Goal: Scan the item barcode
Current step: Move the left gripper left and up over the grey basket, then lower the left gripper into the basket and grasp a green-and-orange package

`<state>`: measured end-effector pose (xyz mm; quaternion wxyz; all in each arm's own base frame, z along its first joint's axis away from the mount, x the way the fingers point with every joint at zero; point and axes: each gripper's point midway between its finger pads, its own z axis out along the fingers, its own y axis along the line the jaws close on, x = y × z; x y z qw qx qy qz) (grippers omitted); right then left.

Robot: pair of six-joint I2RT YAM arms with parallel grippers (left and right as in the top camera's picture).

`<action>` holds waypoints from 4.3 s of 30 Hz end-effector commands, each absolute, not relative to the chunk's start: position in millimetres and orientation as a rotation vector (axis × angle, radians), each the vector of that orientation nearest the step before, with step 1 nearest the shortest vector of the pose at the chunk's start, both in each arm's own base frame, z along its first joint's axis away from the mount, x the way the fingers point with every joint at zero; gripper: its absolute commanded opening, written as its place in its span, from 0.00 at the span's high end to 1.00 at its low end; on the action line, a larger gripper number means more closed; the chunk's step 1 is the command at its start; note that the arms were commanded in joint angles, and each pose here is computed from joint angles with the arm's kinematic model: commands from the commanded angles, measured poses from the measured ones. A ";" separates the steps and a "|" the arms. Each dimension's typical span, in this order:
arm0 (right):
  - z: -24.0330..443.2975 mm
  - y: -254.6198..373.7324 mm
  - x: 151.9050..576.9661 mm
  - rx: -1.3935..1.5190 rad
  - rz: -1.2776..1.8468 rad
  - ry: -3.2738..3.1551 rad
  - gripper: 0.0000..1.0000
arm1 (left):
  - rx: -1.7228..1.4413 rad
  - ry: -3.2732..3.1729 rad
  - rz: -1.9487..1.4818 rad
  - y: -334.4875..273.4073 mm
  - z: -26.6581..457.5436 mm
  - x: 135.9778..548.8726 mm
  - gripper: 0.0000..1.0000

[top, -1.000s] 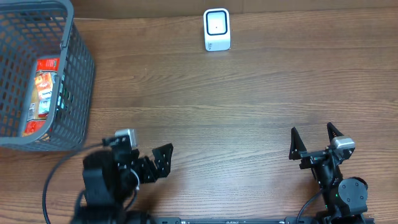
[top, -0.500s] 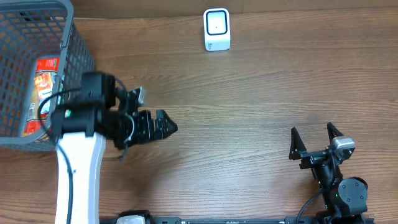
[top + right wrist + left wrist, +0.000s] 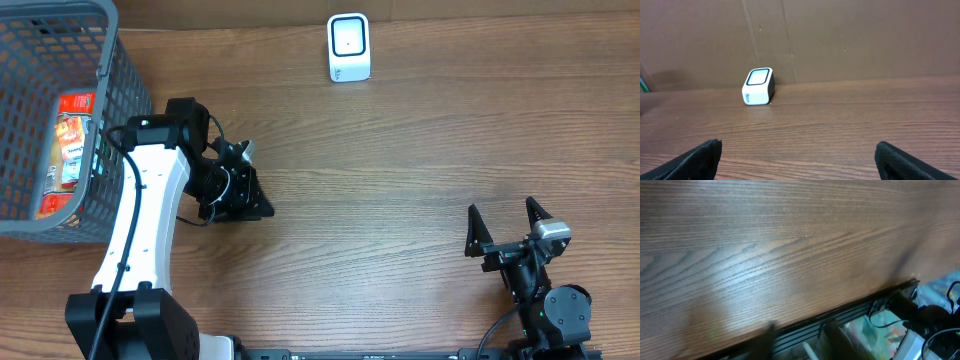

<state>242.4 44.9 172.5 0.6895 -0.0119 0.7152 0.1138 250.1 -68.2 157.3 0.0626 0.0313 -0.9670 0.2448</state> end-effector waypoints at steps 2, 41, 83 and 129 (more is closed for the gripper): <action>169.9 45.0 242.5 -0.033 0.251 1.599 0.00 | 0.031 -2.908 0.774 -73.9 164.3 246.2 0.96; 169.9 45.0 242.5 -0.033 0.251 1.599 0.00 | 1.365 -3.706 -1.200 248.6 442.4 364.3 0.24; 169.9 45.0 242.5 -0.033 0.251 1.599 0.00 | 0.784 -3.377 -0.157 293.7 138.4 414.1 0.00; 169.9 45.1 242.4 -0.033 0.251 1.599 0.00 | 0.761 -3.247 -0.011 285.2 81.1 406.7 0.67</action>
